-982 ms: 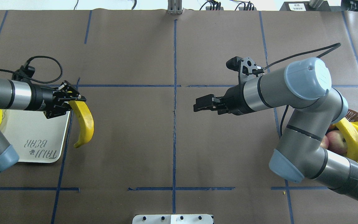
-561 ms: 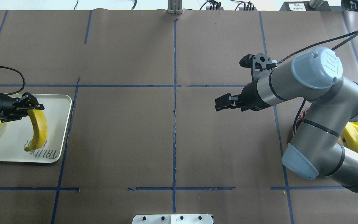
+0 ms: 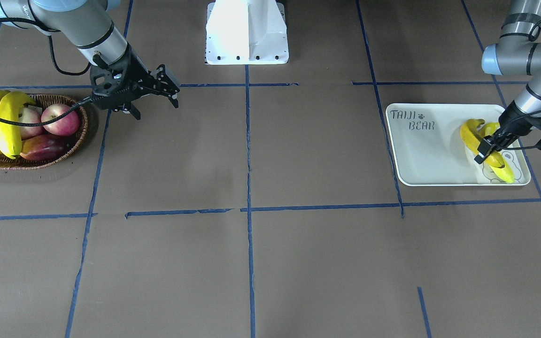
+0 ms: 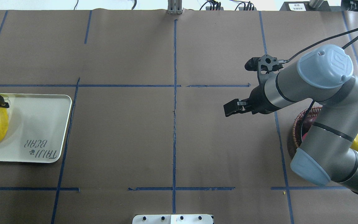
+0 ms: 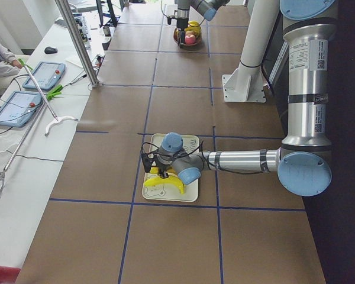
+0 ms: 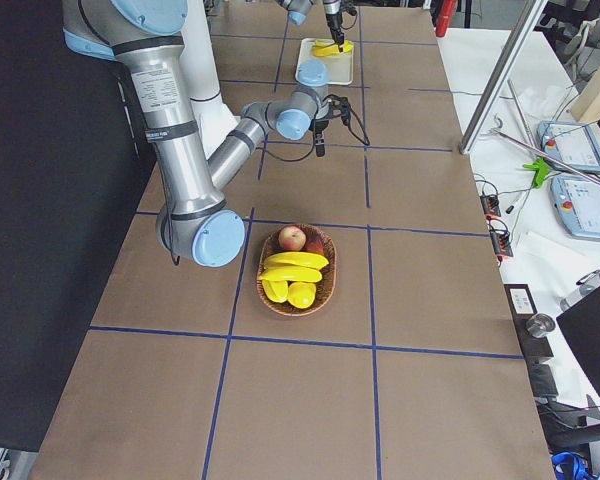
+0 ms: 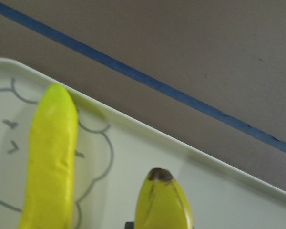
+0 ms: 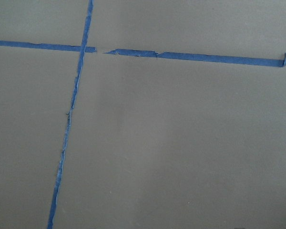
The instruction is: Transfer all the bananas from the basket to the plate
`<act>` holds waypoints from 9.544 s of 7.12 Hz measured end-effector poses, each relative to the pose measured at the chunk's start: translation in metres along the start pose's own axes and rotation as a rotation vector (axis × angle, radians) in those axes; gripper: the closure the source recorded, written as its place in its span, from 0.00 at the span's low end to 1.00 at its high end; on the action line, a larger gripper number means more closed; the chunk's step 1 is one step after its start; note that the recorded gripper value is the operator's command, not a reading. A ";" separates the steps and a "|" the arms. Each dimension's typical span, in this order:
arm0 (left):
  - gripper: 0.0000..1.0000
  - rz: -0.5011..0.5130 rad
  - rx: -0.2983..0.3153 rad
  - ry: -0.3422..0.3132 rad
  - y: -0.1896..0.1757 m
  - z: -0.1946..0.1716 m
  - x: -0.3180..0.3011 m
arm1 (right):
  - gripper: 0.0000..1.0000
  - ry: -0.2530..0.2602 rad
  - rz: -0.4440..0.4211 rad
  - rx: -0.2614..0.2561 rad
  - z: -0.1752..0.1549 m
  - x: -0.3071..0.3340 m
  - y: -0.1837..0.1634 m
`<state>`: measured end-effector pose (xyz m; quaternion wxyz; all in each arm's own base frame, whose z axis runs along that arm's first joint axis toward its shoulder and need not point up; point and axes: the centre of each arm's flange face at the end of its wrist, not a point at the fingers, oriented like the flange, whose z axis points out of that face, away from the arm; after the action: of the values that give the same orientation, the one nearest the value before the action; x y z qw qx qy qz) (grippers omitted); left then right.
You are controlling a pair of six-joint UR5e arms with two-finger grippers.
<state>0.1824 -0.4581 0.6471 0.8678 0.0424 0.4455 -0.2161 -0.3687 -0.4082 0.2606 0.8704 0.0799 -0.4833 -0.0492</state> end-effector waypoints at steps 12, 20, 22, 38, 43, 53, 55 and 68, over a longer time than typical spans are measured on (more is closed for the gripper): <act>0.00 0.146 -0.086 0.287 0.013 -0.099 0.111 | 0.00 0.157 -0.281 -0.025 -0.049 0.229 0.112; 0.00 0.159 -0.087 0.300 0.019 -0.099 0.105 | 0.01 0.280 -0.252 -0.086 -0.024 0.321 0.135; 0.00 0.159 -0.087 0.300 0.019 -0.099 0.105 | 0.01 0.276 -0.229 -0.079 -0.019 0.318 0.130; 0.00 0.166 -0.093 0.305 0.020 -0.098 0.110 | 0.93 0.192 -0.242 -0.047 -0.037 0.285 0.117; 0.00 0.215 -0.171 0.431 0.044 -0.093 0.209 | 0.93 -0.044 -0.089 0.090 -0.045 0.139 0.056; 0.00 -0.090 -0.304 0.631 0.125 -0.106 0.418 | 0.97 -0.421 -0.013 0.224 0.063 -0.171 0.031; 0.00 -0.103 -0.302 0.648 0.144 -0.102 0.434 | 0.97 -0.431 0.030 0.225 0.067 -0.195 0.021; 0.97 -0.129 -0.248 0.651 0.193 -0.071 0.447 | 0.01 -0.448 0.064 0.223 0.065 -0.207 0.018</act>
<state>0.4369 -0.4155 0.2277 0.6634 -0.0250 0.7234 -0.1899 -0.5328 -0.3631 0.1254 0.7284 0.1470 -0.6690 0.0154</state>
